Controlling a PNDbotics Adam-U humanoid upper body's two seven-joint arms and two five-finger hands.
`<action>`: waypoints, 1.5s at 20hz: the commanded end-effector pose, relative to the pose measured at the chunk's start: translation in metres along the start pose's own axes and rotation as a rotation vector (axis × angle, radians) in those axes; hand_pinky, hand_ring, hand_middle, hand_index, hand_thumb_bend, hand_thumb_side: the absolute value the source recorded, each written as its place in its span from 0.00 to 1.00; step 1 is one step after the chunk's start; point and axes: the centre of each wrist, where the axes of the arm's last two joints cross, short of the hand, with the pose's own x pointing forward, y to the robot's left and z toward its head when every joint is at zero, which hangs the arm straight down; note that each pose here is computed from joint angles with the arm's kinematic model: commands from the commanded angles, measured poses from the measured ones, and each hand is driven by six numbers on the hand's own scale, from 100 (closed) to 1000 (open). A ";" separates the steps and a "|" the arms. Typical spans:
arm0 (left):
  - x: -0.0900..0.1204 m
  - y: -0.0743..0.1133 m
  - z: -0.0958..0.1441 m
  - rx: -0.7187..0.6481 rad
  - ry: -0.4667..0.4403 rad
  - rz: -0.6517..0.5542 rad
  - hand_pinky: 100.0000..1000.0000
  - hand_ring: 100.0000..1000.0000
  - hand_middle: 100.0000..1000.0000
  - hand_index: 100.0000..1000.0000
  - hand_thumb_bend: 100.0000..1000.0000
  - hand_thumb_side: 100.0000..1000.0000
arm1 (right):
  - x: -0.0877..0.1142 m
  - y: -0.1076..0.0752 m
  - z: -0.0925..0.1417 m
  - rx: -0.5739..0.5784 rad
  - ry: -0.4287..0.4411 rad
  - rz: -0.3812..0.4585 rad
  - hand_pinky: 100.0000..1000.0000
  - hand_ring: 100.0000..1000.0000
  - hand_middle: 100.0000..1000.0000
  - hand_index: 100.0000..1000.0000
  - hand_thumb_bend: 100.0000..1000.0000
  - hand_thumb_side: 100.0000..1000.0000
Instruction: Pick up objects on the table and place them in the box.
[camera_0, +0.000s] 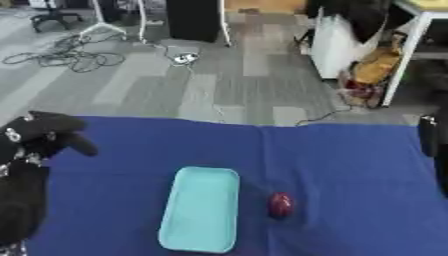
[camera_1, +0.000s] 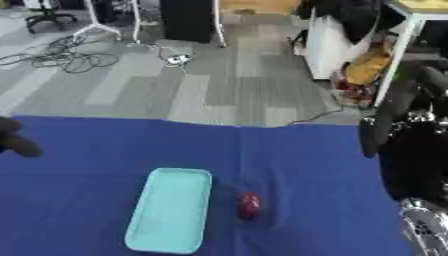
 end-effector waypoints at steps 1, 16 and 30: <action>0.004 0.005 -0.007 -0.006 -0.026 -0.017 0.40 0.44 0.57 0.70 0.37 0.79 | 0.016 -0.012 -0.007 0.112 -0.009 0.214 0.18 0.36 0.53 0.79 0.10 1.00; 0.004 0.003 -0.006 -0.026 -0.017 -0.005 0.40 0.44 0.57 0.70 0.38 0.79 | 0.024 -0.020 -0.029 0.734 -0.097 0.739 0.27 0.46 0.63 0.79 0.43 1.00; 0.005 0.000 -0.010 -0.029 -0.027 0.012 0.40 0.44 0.57 0.70 0.37 0.79 | 0.003 -0.024 -0.032 0.930 -0.059 0.687 0.30 0.49 0.74 0.83 0.57 1.00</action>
